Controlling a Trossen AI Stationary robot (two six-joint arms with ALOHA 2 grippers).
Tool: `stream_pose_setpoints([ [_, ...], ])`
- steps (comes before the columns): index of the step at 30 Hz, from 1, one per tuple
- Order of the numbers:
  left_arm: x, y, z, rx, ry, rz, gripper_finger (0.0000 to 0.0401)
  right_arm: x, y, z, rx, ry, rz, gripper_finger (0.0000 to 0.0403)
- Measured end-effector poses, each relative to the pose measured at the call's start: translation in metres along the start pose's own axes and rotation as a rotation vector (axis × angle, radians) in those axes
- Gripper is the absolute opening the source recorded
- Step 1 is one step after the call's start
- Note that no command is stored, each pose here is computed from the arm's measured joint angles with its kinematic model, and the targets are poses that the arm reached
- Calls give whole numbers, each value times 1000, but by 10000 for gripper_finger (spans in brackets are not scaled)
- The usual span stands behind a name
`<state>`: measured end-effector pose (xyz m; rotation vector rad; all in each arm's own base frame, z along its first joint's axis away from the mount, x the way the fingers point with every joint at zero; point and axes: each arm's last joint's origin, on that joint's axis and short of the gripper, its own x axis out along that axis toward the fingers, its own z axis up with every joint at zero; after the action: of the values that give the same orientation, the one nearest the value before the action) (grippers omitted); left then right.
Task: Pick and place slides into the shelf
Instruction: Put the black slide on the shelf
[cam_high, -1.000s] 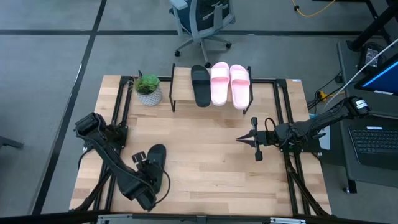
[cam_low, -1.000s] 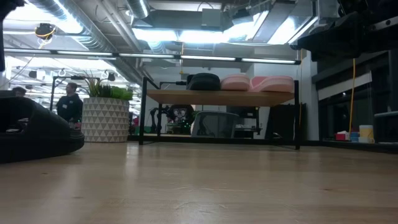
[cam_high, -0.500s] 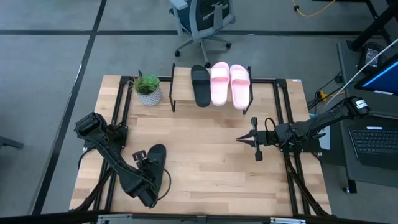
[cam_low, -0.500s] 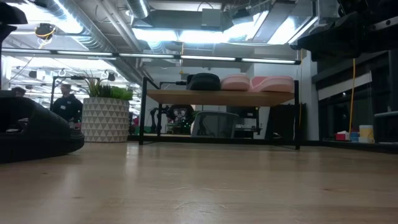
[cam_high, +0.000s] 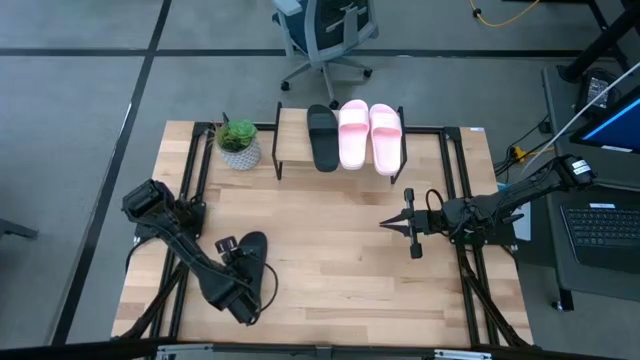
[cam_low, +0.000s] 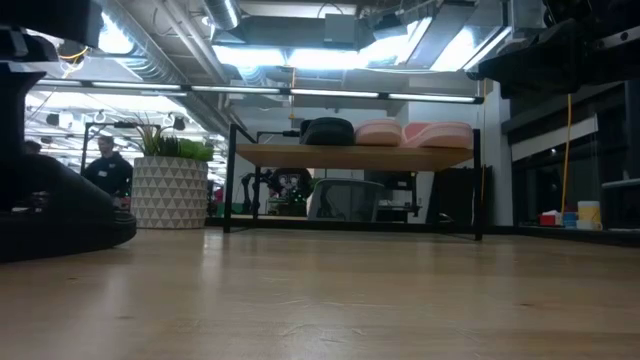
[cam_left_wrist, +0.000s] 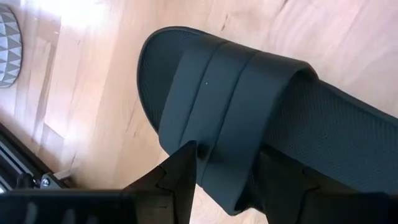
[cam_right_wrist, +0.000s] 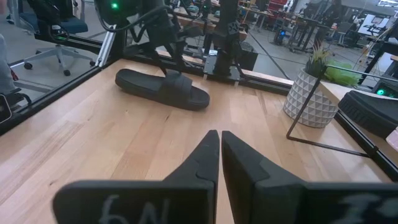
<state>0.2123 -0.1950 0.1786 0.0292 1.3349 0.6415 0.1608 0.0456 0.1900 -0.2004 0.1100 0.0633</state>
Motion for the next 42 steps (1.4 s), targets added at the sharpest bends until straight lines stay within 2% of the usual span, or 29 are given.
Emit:
stream_pose_setpoints([
  [8, 1, 0, 2, 15, 4, -4, 126, 0, 0, 0, 0, 0, 0, 21],
  [20, -2, -1, 4, 7, 9, -22, 10, 0, 0, 0, -1, 0, 0, 21],
  [32, -6, 0, 6, -15, 3, -14, 3, 0, 0, 0, 0, 0, 0, 21],
  [42, -48, 10, 38, 13, -195, 49, 2, 0, 0, 0, 0, 0, 0, 21],
])
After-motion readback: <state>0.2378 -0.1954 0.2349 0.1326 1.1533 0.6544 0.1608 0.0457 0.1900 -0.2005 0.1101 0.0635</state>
